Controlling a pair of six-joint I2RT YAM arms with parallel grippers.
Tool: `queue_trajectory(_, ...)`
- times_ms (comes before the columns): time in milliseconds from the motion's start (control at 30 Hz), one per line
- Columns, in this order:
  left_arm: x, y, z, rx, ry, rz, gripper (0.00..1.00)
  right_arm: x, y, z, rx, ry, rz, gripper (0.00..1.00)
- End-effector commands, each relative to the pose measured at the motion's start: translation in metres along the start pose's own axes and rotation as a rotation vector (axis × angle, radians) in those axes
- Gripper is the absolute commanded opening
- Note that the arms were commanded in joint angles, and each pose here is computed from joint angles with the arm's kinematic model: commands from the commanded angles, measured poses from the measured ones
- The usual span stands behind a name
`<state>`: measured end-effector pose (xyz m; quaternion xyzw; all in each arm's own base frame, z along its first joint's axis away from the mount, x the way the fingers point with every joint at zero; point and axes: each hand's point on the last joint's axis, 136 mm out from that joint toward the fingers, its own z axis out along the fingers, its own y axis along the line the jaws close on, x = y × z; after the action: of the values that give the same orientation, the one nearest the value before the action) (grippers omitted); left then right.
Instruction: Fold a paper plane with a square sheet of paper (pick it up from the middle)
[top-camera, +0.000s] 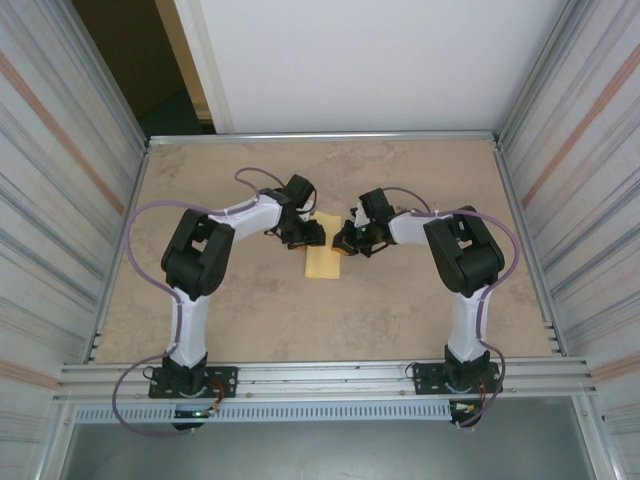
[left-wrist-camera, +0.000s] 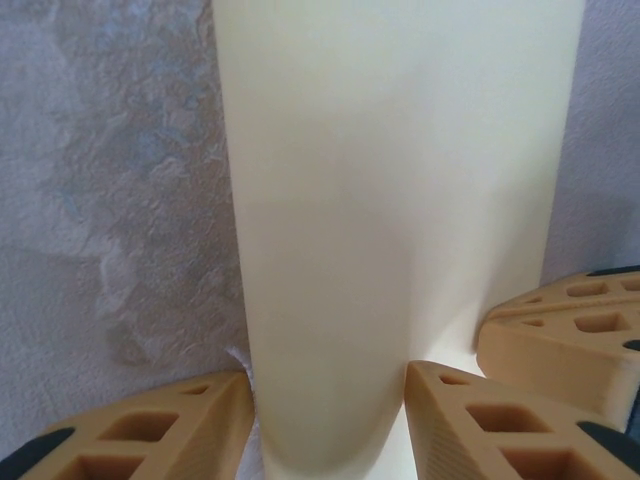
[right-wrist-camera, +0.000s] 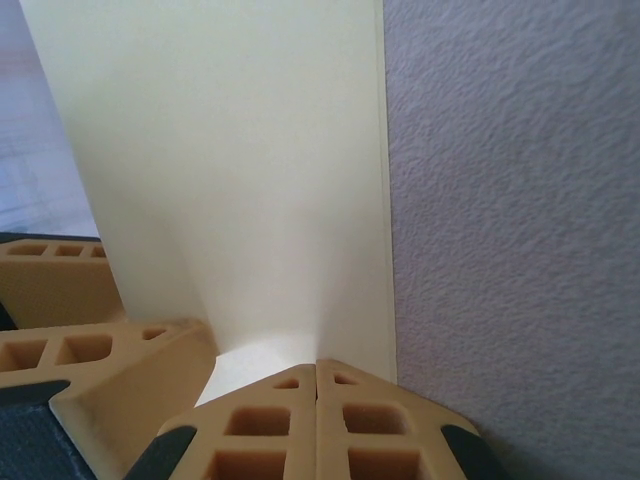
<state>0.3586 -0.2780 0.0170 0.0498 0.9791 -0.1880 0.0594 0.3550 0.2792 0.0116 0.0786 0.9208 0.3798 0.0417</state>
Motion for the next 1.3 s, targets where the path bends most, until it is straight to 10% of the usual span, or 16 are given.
queue_trajectory(0,0.058,0.026,0.038,-0.076,0.193,-0.043,0.49,0.043,-0.093,0.018,0.276,0.131,0.107,0.0)
queue_trajectory(467,0.006,-0.025,-0.1,0.13,-0.169,0.063,0.5,0.046,-0.104,0.02,0.332,0.177,0.044,0.0)
queue_trajectory(633,0.006,-0.066,-0.086,0.301,-0.103,0.098,0.41,0.047,-0.11,0.02,0.347,0.187,0.041,0.0)
queue_trajectory(1267,0.005,-0.051,-0.01,0.226,0.053,-0.03,0.09,0.053,-0.123,0.025,0.396,0.205,0.035,0.0)
